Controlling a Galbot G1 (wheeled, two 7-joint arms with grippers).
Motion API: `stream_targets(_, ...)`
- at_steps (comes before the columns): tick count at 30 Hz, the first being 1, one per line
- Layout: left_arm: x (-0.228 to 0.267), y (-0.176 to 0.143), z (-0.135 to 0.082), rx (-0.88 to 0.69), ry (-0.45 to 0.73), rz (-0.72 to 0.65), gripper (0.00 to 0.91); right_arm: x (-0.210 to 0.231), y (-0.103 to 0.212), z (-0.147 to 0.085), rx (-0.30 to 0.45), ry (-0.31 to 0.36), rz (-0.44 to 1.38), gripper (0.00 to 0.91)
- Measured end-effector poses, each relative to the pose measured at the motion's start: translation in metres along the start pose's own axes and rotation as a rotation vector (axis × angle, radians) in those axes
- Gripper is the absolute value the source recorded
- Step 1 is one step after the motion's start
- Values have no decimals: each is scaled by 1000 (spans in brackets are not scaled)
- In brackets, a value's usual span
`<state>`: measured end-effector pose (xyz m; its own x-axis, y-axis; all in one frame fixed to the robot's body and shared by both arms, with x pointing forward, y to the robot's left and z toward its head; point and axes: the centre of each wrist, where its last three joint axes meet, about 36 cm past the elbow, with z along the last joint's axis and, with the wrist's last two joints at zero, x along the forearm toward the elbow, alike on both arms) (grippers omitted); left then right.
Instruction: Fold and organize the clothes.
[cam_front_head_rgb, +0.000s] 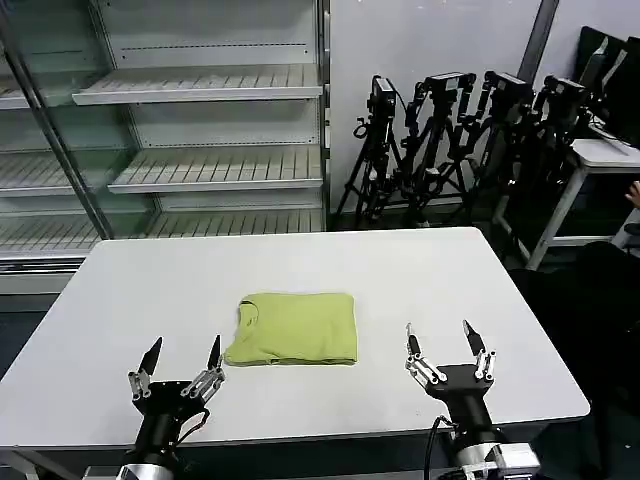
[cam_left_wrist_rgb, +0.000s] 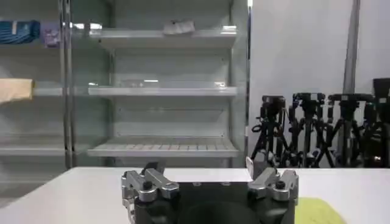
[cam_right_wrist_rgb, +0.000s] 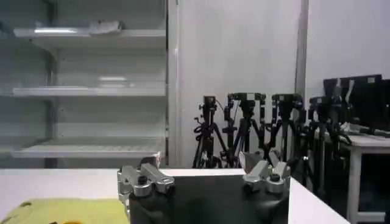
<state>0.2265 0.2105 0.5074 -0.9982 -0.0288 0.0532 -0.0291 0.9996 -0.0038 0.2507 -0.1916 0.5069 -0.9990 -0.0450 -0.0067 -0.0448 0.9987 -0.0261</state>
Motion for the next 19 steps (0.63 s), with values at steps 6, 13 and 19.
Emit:
stream_targets(6, 7, 1, -3, -11, 6, -4, 907, 0, 3, -1, -4, -19, 0, 907)
stream_targets(13, 11, 0, -5, -13, 7, -8, 907, 1, 3, -3, 5, -40, 0, 907)
stream_targets(19, 13, -1, -7, -14, 7, -10, 907, 2, 2, -6, 13, -56, 11, 907)
